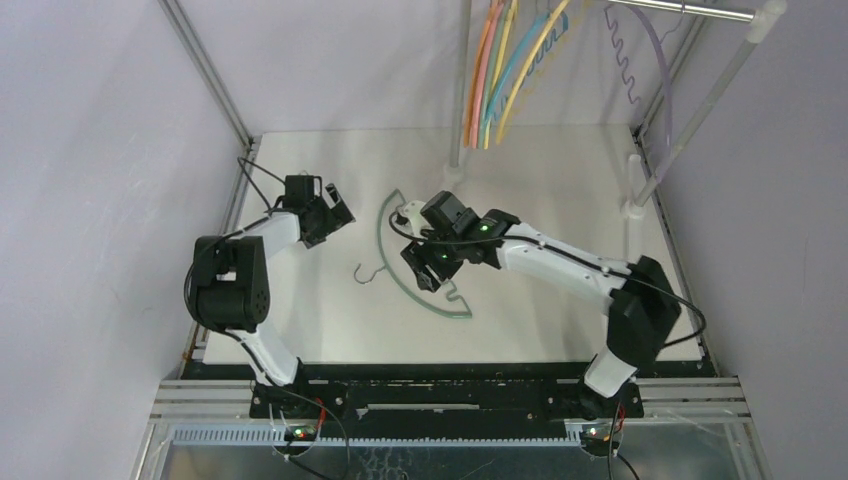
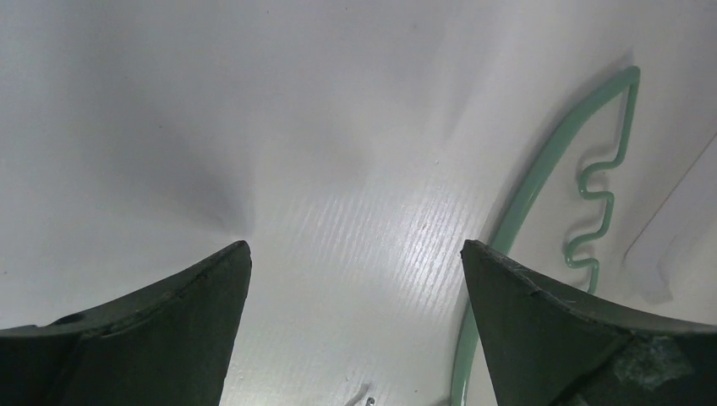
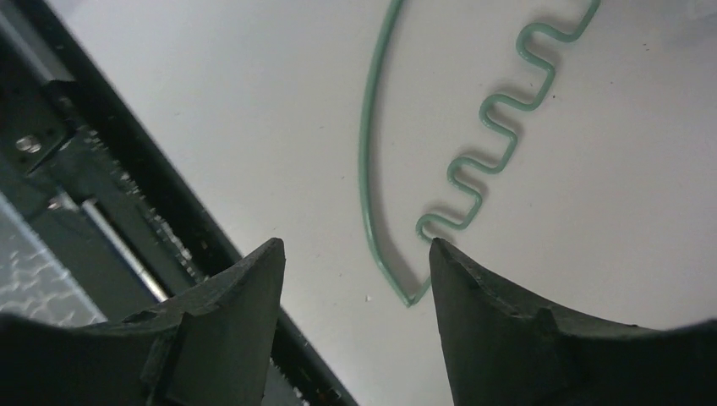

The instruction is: Organize the hangers

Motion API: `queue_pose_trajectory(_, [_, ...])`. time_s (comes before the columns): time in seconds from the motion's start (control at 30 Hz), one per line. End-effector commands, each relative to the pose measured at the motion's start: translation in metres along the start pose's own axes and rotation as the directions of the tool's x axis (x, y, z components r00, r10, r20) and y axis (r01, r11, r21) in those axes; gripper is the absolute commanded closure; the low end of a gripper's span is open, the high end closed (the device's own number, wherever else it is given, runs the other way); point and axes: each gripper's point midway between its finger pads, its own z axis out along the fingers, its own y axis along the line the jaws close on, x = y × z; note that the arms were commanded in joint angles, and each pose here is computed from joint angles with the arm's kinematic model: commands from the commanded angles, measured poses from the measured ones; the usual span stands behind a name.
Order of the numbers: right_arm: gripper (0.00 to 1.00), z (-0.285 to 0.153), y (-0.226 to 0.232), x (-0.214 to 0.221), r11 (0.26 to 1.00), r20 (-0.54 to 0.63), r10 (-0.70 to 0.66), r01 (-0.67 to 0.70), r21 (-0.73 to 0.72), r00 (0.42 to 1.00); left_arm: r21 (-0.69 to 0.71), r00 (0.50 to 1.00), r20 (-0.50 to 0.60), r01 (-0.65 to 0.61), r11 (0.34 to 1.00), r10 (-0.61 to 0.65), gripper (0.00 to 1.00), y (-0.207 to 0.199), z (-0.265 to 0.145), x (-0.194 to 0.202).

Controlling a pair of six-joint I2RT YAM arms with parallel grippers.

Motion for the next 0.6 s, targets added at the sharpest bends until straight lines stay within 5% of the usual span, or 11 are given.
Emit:
queue_pose_trajectory(0.0, [0.3,0.028,-0.007,-0.028,0.999,0.094,-0.034,0.031,0.034,0.995,0.061,0.998,0.063,0.028,0.998,-0.032,0.01,-0.015,-0.021,-0.013])
queue_pose_trajectory(0.37, [0.34,0.118,0.01,0.003,0.999,-0.052,-0.03,0.028,-0.024,0.998,0.092,0.993,0.096,0.058,0.994,-0.067,0.01,-0.014,-0.034,-0.007])
queue_pose_trajectory(0.57, [0.35,0.141,-0.004,0.006,0.997,-0.081,-0.033,0.038,0.061,0.996,0.119,0.988,0.13,0.064,0.991,-0.08,0.01,-0.019,-0.044,-0.013])
